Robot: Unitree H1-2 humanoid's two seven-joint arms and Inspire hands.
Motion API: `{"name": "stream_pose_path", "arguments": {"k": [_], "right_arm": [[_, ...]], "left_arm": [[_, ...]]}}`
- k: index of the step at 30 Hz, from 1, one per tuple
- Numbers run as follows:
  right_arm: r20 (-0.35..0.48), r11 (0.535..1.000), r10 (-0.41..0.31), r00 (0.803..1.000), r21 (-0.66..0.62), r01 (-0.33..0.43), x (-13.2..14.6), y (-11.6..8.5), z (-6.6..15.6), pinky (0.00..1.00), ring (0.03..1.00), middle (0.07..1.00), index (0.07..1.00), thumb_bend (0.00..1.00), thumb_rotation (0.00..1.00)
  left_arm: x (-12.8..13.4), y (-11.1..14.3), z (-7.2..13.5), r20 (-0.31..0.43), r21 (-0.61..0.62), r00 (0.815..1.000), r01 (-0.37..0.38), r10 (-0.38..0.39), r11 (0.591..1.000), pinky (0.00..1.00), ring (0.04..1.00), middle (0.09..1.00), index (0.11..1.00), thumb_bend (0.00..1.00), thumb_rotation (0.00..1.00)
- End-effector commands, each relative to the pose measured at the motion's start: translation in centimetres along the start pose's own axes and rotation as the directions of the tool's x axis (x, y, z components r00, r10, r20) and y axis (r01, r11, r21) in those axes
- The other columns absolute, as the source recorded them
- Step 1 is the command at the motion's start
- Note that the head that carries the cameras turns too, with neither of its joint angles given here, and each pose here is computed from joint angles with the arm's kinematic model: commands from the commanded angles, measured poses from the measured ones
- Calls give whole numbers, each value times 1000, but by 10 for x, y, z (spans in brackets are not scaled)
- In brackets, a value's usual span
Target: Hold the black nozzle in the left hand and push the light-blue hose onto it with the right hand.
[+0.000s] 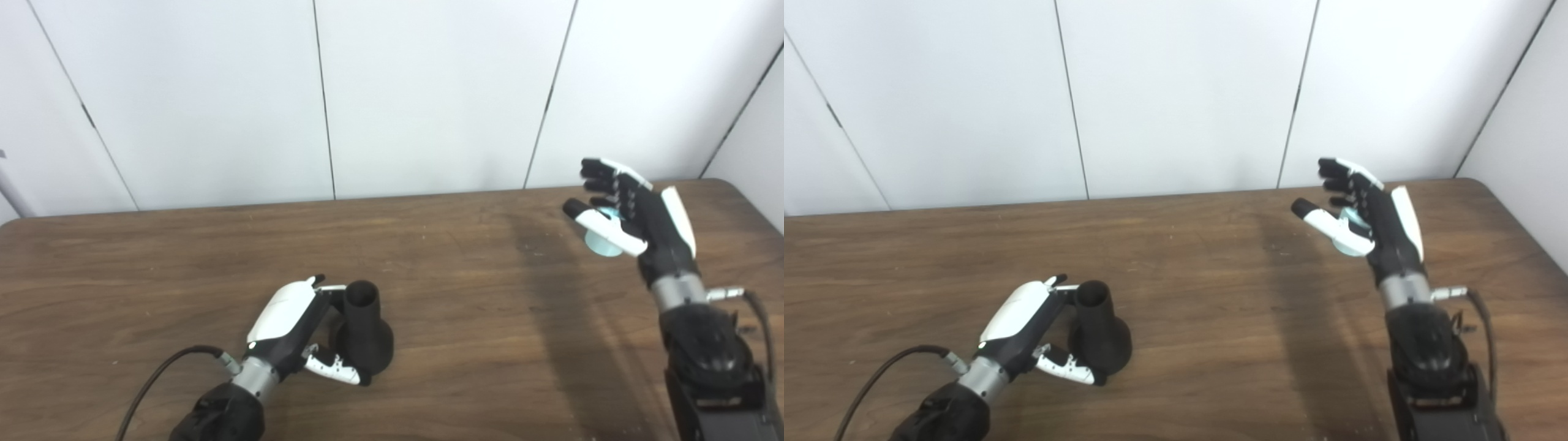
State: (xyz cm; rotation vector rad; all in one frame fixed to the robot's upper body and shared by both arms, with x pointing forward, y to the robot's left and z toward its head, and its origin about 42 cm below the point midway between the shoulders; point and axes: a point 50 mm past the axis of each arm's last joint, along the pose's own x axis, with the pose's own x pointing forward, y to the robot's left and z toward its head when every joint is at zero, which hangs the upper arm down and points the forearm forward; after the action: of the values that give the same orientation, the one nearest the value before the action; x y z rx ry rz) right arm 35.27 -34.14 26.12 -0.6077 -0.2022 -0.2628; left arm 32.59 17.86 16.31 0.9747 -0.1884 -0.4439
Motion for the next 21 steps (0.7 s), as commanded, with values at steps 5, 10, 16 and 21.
{"name": "stream_pose_path", "arguments": {"k": [5,10,16,21], "right_arm": [[105,925,-23,994,-374,61,38,-38,19,773,844,825,774,759,406],[82,826,7,997,-562,40,63,-50,15,818,883,847,781,752,348],[-94,786,65,993,-609,-110,90,-56,13,896,919,886,832,847,293],[-220,760,101,970,-613,-218,109,-58,17,848,918,899,843,987,266]], "left_arm": [[-18,-20,-27,-80,-3,986,144,-143,990,964,640,490,488,523,0],[-19,-14,-31,-70,-3,987,147,-146,989,961,635,484,492,523,0],[-21,-10,-38,-59,-1,987,152,-152,988,956,633,487,490,523,0],[-22,-6,-39,-57,-3,987,152,-152,988,943,632,496,484,523,0]]}}
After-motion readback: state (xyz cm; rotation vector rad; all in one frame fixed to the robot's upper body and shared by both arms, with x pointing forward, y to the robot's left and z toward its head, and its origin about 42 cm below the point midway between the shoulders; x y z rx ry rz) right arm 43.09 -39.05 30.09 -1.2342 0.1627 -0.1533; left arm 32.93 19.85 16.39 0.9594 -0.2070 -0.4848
